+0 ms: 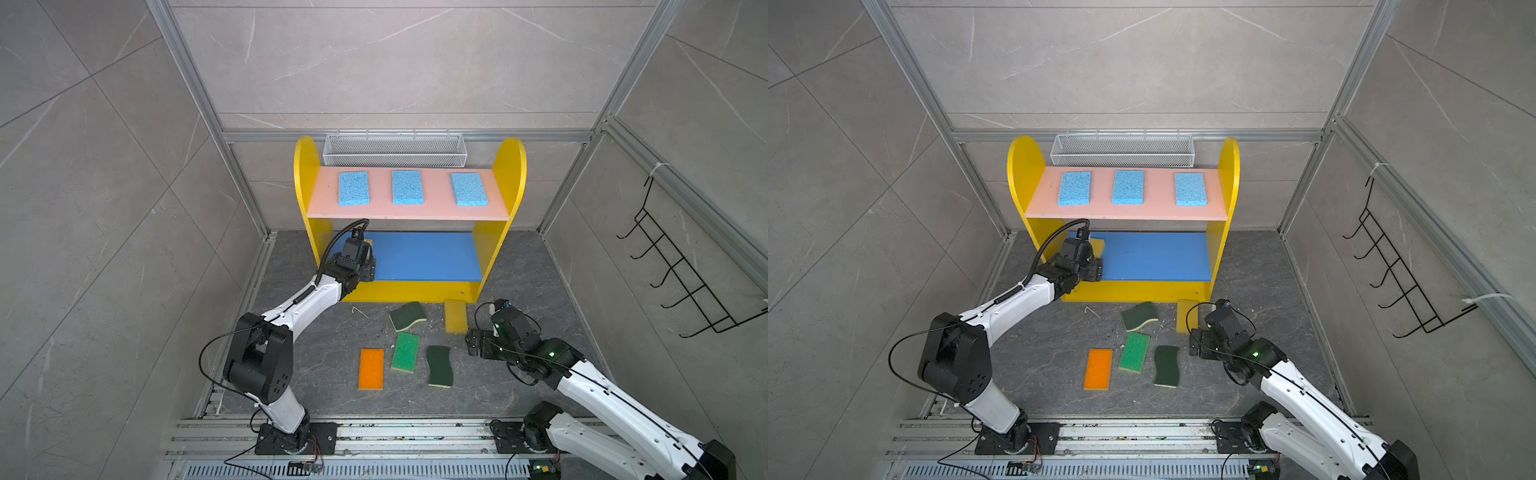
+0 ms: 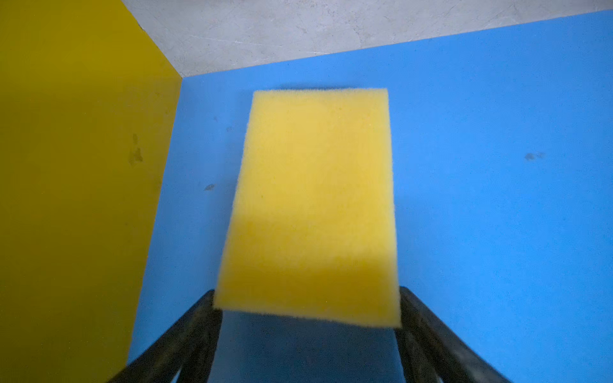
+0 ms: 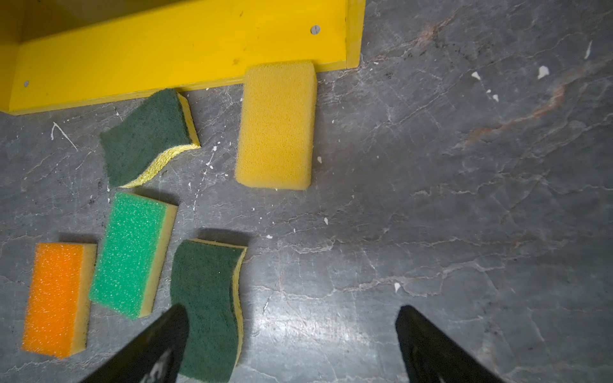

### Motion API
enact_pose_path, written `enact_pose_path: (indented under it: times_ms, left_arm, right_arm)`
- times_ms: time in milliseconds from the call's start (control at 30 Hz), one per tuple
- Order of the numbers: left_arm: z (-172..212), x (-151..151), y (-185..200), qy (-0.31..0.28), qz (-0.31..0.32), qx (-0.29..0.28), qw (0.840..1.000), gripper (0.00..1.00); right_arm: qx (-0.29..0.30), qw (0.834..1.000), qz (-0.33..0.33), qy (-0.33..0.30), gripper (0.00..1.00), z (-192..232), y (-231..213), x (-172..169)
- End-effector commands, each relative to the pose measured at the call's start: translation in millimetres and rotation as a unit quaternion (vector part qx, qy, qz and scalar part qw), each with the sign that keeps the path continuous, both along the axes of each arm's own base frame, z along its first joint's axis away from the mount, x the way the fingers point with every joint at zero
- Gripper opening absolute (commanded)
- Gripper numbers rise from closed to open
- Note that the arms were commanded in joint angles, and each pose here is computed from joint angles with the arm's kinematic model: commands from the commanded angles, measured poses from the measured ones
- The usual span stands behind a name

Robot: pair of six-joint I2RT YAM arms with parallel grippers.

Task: Place and organize the cleaning sponges onto the shelf
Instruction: 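Lower the yellow sponge onto the blue shelf and open the left gripper, then withdraw the left gripper while the right gripper moves over the upright yellow sponge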

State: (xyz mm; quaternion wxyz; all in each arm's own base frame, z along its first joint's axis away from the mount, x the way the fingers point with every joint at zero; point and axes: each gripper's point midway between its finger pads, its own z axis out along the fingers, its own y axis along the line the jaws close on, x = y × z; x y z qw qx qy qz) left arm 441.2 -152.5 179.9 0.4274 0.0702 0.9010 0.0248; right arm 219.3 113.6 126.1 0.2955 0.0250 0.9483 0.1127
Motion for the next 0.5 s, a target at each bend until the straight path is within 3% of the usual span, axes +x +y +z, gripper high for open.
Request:
enact_pose_path:
  times_ms: [0, 233, 467]
  left_arm:
    - [55.0, -13.6, 1.4, -0.057, -0.013, -0.028, 0.998, 0.84]
    - [88.5, -58.4, 17.5, -0.067, -0.030, -0.037, 0.997, 0.85]
    - [89.7, -100.7, 34.6, -0.058, -0.023, -0.058, 0.996, 0.85]
  right_arm:
    - [0.000, 1.000, -0.005, -0.018, 0.99, 13.7, -0.7, 5.9]
    - [-0.003, 1.000, -0.009, -0.025, 0.99, 14.4, 0.9, 12.3]
    - [-0.006, 0.999, -0.016, -0.035, 0.99, 11.6, 3.3, 23.1]
